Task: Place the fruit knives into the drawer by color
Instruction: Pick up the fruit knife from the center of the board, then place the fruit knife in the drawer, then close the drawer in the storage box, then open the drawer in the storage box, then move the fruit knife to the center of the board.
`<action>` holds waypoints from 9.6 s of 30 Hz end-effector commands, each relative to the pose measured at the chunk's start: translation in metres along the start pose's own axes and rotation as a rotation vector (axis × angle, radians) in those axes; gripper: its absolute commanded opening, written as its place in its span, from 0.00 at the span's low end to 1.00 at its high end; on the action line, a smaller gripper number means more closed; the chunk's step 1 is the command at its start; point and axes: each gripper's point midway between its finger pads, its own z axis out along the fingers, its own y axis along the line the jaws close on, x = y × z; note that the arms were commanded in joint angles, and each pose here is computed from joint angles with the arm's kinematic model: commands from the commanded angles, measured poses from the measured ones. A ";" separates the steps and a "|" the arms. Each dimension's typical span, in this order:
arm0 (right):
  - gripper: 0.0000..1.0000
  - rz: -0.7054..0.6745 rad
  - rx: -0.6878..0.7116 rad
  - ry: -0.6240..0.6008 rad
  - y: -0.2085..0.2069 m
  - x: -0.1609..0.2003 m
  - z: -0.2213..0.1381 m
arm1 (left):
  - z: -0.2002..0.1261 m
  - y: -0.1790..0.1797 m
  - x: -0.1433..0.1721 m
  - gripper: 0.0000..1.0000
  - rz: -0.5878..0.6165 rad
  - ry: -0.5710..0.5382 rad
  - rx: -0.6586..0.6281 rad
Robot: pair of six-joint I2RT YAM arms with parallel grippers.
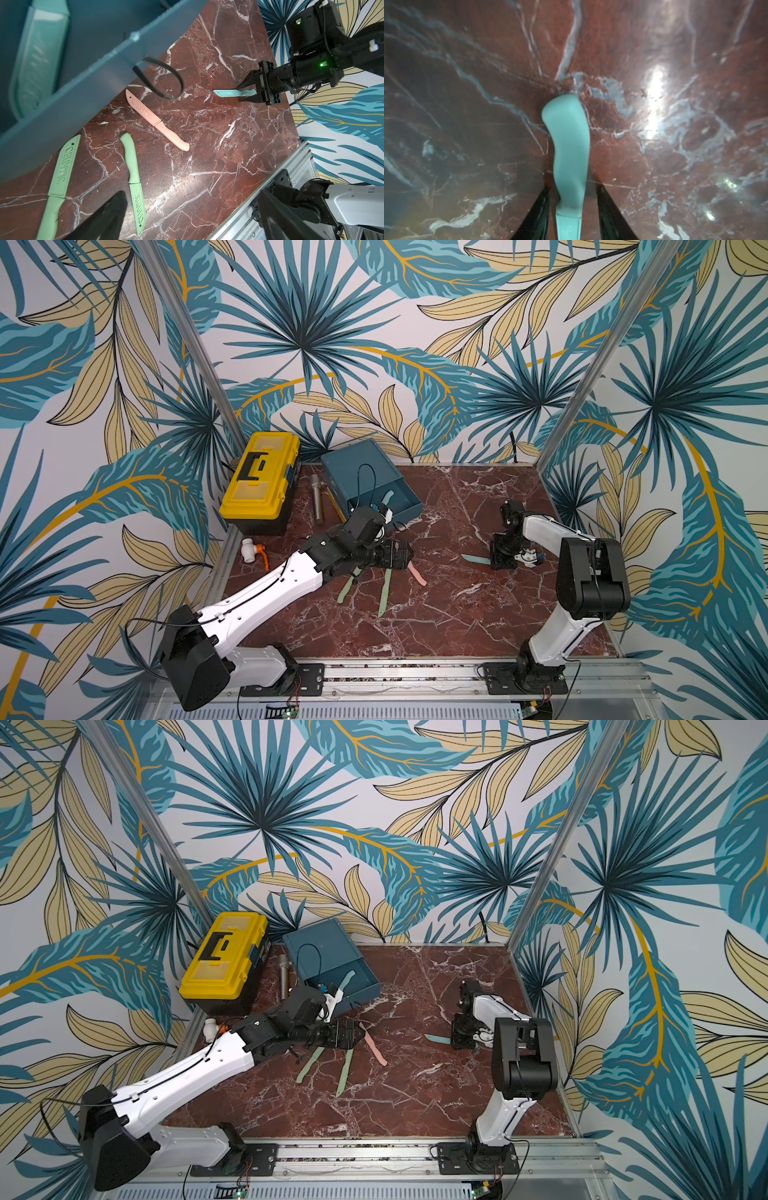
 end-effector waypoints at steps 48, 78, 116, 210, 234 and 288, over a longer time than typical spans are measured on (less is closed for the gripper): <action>0.00 -0.761 0.133 0.069 0.012 0.003 0.019 | -0.004 0.010 -0.007 1.00 0.020 -0.032 -0.020; 0.00 -1.492 0.050 0.147 0.027 0.089 -0.016 | 0.010 -0.003 -0.024 1.00 0.059 -0.012 -0.005; 0.00 -0.952 -0.771 0.610 0.039 0.328 -0.267 | -0.072 0.037 -0.168 1.00 0.097 -0.236 -0.092; 0.44 -0.885 -0.957 0.670 0.054 0.378 -0.107 | 0.026 0.137 -0.151 0.00 -0.232 0.148 -0.201; 0.00 -0.885 -0.946 0.682 0.062 0.394 -0.084 | 0.022 0.147 -0.141 0.00 -0.242 0.162 -0.213; 0.67 -1.615 -0.400 0.244 -0.093 0.221 -0.064 | -0.068 0.096 -0.183 1.00 -0.165 -0.021 -0.156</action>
